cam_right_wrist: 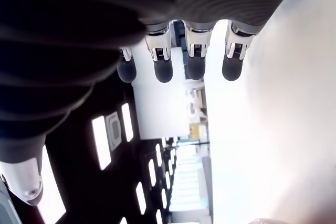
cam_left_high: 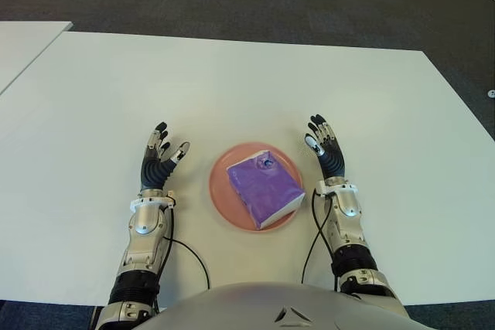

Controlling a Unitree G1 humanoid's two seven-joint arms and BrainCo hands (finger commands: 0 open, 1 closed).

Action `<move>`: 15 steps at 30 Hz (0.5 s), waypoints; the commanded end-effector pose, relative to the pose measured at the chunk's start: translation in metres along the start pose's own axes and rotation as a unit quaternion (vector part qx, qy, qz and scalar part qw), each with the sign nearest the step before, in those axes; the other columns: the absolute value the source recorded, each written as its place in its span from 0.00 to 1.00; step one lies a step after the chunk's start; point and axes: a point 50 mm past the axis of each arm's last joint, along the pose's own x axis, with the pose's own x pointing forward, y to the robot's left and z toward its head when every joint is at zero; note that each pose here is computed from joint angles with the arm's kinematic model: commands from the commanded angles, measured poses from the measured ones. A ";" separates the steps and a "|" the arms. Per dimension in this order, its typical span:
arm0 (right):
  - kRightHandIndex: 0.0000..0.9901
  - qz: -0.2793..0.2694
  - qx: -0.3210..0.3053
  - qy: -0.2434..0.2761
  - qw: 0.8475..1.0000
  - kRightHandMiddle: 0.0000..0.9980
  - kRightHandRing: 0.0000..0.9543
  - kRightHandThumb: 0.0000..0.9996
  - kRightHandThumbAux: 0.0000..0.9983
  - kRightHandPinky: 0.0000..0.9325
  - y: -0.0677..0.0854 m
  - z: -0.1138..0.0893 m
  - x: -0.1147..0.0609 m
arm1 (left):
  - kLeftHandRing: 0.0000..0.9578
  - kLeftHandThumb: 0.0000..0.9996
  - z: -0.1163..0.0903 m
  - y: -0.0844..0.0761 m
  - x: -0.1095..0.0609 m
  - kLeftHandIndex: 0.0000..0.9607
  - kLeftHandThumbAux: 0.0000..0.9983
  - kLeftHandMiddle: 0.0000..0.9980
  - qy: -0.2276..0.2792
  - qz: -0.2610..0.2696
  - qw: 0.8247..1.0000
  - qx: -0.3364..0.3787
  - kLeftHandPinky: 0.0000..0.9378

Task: Put the tissue paper into the plate.

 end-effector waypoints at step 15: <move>0.00 -0.047 0.009 0.071 0.996 0.00 0.00 0.00 0.55 0.00 0.000 -0.027 -0.028 | 0.00 0.00 -0.011 0.000 -0.007 0.00 0.64 0.00 0.038 -0.029 0.999 0.007 0.00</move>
